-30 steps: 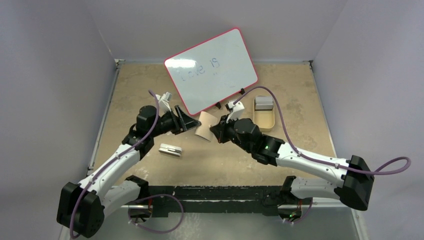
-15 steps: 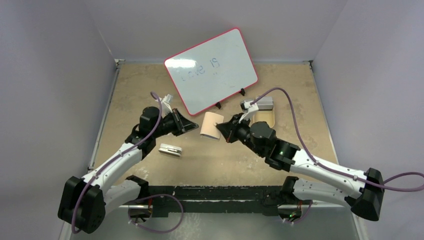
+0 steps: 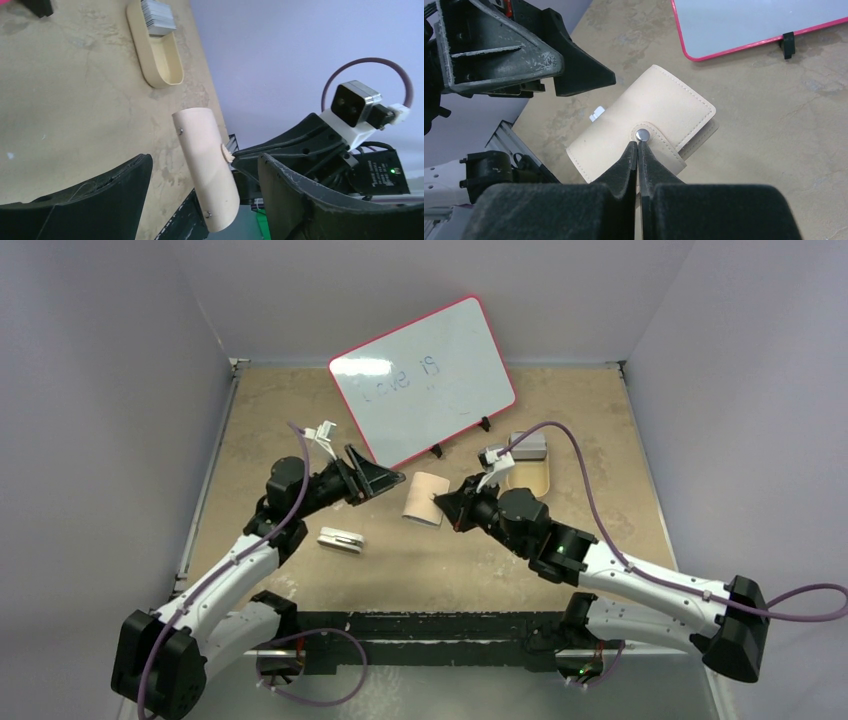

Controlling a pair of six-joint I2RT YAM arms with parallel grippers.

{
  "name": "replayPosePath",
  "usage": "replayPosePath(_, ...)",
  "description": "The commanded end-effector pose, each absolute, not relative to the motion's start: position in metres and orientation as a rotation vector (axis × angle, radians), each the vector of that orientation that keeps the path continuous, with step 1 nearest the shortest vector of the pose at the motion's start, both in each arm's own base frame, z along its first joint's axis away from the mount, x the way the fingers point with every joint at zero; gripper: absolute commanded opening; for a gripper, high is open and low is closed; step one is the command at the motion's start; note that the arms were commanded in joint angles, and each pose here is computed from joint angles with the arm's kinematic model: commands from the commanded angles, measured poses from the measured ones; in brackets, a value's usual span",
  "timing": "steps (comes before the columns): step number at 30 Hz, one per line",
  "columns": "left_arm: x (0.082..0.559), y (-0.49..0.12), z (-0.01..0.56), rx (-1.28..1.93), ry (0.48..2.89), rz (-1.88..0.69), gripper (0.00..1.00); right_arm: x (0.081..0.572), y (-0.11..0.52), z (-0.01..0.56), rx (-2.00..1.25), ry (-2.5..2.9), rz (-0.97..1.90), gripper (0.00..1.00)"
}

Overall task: Put the credit cards into the card holder
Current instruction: Open the card holder at the center of the board.

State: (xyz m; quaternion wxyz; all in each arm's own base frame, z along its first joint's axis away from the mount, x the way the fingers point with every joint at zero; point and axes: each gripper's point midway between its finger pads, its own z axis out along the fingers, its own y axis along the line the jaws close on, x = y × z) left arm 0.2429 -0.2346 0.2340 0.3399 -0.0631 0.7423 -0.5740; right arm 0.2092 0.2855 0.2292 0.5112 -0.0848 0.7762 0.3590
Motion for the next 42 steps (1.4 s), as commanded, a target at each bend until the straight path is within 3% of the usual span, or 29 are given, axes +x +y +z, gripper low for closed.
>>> replayPosePath(1, 0.238, -0.246, 0.255, -0.100, 1.869, -1.580, 0.78, 0.215, 0.295, 0.255, -0.192, 1.778, 0.924, 0.00)
replayPosePath(5, 0.232, -0.258, 0.246, -0.098, 1.891, -1.617, 0.77, 0.217, 0.300, 0.258, -0.198, 1.775, 0.924, 0.00)
replayPosePath(7, 0.230, -0.263, 0.245, -0.092, 1.892, -1.618, 0.68, 0.218, 0.302, 0.260, -0.196, 1.771, 0.932, 0.00)
replayPosePath(13, 0.230, -0.271, 0.232, -0.075, 1.931, -1.588, 0.01, 0.222, 0.298, 0.260, -0.162, 1.769, 0.910, 0.00)
replayPosePath(26, 0.240, -0.245, 0.160, -0.036, 2.161, -1.191, 0.00, 0.231, 0.278, 0.278, -0.039, 1.768, 0.889, 0.00)
replayPosePath(33, 0.243, -0.247, 0.162, -0.060, 2.150, -1.209, 0.00, 0.227, 0.295, 0.238, -0.100, 1.896, 0.881, 0.01)
replayPosePath(35, 0.247, -0.243, 0.165, -0.068, 2.130, -1.177, 0.00, 0.229, 0.299, 0.214, -0.085, 2.009, 0.829, 0.20)
replayPosePath(37, 0.249, -0.239, 0.161, -0.073, 2.137, -1.132, 0.00, 0.229, 0.302, 0.187, -0.098, 2.115, 0.761, 0.33)
replayPosePath(42, 0.252, -0.241, 0.144, -0.087, 2.186, -1.100, 0.00, 0.224, 0.315, 0.148, -0.082, 2.240, 0.754, 0.43)
